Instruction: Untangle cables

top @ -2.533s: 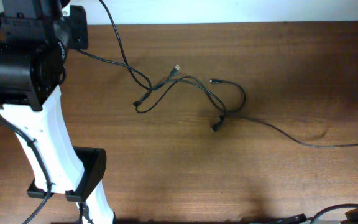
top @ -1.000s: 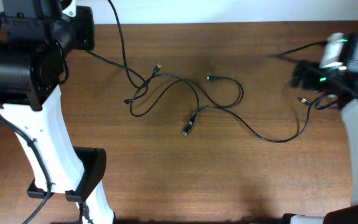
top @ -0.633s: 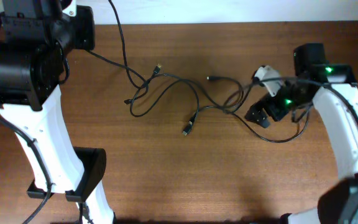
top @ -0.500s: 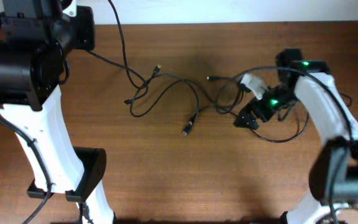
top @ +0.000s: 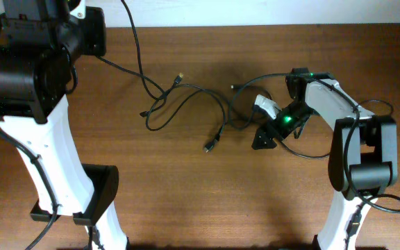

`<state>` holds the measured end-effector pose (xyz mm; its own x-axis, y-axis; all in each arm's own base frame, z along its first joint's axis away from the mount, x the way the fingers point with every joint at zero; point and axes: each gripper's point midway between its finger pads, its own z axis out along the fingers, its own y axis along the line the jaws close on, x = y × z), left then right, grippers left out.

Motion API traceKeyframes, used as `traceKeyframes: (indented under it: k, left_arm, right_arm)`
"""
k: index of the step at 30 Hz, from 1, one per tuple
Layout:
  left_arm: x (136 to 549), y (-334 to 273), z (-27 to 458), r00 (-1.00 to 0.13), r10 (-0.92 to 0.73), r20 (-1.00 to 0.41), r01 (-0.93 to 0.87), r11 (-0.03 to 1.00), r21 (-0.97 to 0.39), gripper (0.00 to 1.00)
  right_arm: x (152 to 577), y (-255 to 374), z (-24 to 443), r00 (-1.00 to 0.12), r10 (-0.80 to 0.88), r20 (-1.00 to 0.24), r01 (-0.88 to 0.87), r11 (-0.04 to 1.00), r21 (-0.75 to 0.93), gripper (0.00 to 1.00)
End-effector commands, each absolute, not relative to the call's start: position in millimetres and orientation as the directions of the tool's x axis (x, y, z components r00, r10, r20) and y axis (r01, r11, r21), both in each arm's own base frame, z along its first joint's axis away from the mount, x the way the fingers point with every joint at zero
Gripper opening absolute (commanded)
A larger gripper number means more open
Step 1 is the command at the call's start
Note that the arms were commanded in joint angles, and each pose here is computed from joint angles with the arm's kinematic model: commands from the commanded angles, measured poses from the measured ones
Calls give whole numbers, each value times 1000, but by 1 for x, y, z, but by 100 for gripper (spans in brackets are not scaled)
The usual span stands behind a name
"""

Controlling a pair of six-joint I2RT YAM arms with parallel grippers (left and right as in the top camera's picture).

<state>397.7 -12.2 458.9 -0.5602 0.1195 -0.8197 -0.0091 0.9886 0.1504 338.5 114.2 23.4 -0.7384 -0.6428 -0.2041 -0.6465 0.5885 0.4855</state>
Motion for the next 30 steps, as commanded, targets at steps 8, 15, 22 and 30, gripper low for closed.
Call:
traceKeyframes:
  k: [8,15,22,30]
  left_arm:
    - [393,-14,465,-545,110,-831,3,992,129,0]
    - [393,-15,464,-545,113,-831,9,992,129,0]
    - [393,-15,464,-545,113,-831,9,992,129,0]
    - [394,-16,464,-545,113,-831,12,992,127,0]
  right_arm:
    - [375,114,87,-669,-687,-282,-742,607,284,93]
    - [377,87,57,-726,-666,-173,-688,704,178,89]
    - [360,80,24,-780,-616,-113,-626,759,179,89]
    - [339,112,2,-774,-623,-111,-630,743,225,47]
